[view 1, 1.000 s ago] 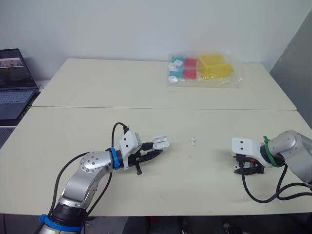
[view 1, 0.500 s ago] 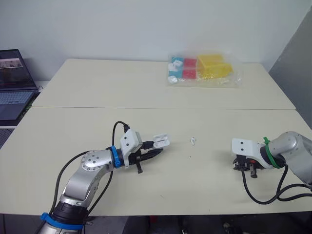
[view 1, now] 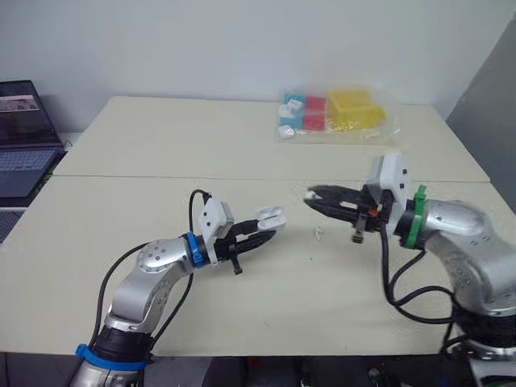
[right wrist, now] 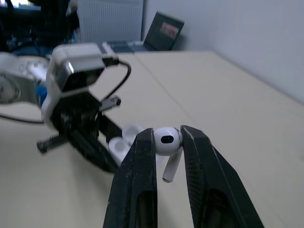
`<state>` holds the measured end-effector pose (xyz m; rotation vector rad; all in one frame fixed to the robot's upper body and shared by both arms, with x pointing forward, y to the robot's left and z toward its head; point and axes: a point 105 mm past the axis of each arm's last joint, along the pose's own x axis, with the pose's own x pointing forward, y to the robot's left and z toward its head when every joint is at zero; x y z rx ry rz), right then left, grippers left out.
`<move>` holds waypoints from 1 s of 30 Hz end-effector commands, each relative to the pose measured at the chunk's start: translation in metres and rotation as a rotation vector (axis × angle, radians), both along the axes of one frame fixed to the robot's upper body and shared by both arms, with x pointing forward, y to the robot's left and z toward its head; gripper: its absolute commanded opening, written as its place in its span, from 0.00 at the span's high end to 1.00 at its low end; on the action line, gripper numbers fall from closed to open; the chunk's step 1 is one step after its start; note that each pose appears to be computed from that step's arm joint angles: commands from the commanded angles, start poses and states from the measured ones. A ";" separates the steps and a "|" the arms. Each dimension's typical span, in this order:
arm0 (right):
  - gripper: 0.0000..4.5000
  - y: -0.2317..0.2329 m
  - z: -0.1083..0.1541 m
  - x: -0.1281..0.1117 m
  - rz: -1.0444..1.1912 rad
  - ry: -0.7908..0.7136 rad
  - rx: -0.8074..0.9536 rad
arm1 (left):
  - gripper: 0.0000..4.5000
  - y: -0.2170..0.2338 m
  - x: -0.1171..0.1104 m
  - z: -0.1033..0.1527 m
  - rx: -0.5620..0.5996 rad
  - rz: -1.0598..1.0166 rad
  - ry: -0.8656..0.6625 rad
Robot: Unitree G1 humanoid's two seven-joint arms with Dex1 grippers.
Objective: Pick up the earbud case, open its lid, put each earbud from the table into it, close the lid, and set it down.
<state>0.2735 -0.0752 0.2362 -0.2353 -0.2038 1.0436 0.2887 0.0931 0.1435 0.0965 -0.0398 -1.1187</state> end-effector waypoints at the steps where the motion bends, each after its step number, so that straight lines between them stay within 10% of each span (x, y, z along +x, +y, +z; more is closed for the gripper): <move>1: 0.91 0.007 0.015 -0.003 -0.047 -0.071 0.079 | 0.82 -0.003 0.001 0.017 -0.034 -0.005 -0.043; 30: 0.91 0.031 -0.033 0.009 -0.059 -0.141 0.078 | 0.82 -0.010 0.002 0.039 -0.095 -0.042 -0.012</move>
